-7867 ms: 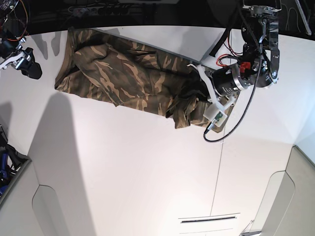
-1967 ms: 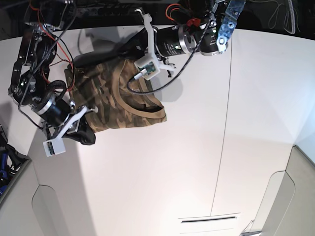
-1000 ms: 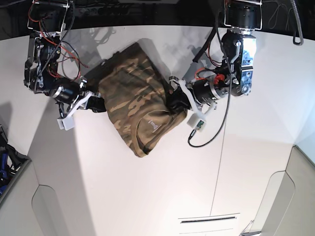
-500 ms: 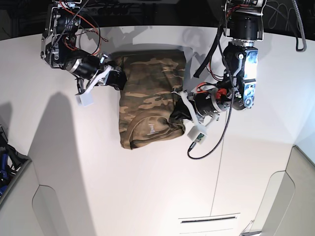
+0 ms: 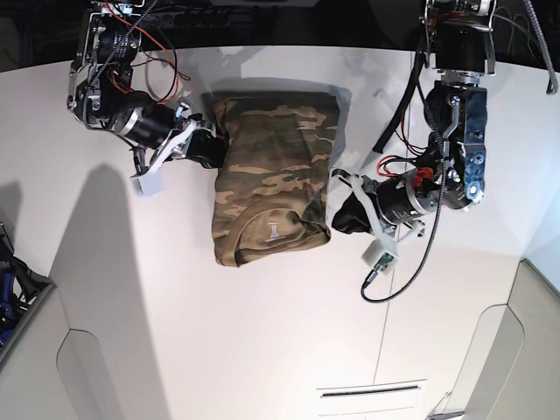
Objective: Fold the T-shirt properly
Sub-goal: 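Lift the doubled bundle with both grippers and fold it over again, then press the folded bundle flat and open both grippers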
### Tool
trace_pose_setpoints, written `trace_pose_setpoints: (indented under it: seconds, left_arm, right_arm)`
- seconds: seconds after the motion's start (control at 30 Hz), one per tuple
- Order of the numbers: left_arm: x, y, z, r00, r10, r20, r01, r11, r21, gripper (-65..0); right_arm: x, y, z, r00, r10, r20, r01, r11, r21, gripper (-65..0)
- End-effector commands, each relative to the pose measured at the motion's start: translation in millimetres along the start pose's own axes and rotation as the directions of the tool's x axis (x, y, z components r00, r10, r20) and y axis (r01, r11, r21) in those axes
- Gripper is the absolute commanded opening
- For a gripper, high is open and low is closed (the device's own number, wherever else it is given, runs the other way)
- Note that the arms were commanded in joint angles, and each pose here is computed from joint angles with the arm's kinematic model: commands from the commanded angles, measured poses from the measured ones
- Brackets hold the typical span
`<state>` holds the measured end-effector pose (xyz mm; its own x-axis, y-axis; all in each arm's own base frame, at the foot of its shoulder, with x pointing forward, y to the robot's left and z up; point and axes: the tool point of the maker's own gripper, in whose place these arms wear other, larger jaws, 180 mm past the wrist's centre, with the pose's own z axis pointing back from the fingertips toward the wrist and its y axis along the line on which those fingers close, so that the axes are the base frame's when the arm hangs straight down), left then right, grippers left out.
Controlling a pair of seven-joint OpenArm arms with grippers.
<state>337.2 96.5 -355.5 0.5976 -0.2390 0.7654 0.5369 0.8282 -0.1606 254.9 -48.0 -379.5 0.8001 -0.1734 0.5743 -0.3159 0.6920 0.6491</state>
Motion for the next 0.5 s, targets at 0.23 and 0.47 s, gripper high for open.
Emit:
trace_pose_setpoints:
  seconds: [0.23,0.47]
  left_arm:
    - [10.9,-42.1,46.6,0.990,-0.102,0.095,0.106,0.994,-0.039,-59.6]
    - [16.1,-74.0,62.0,0.981,-0.095,0.171,0.110,0.991,-0.081,-59.6]
  right_arm:
    - [62.9,19.7,44.0,0.956,0.272,0.112,-0.267,0.962,-0.057,-65.0]
    - [74.3,56.8,25.4,0.943,0.281,0.177,-0.292,0.956,0.038,-65.0]
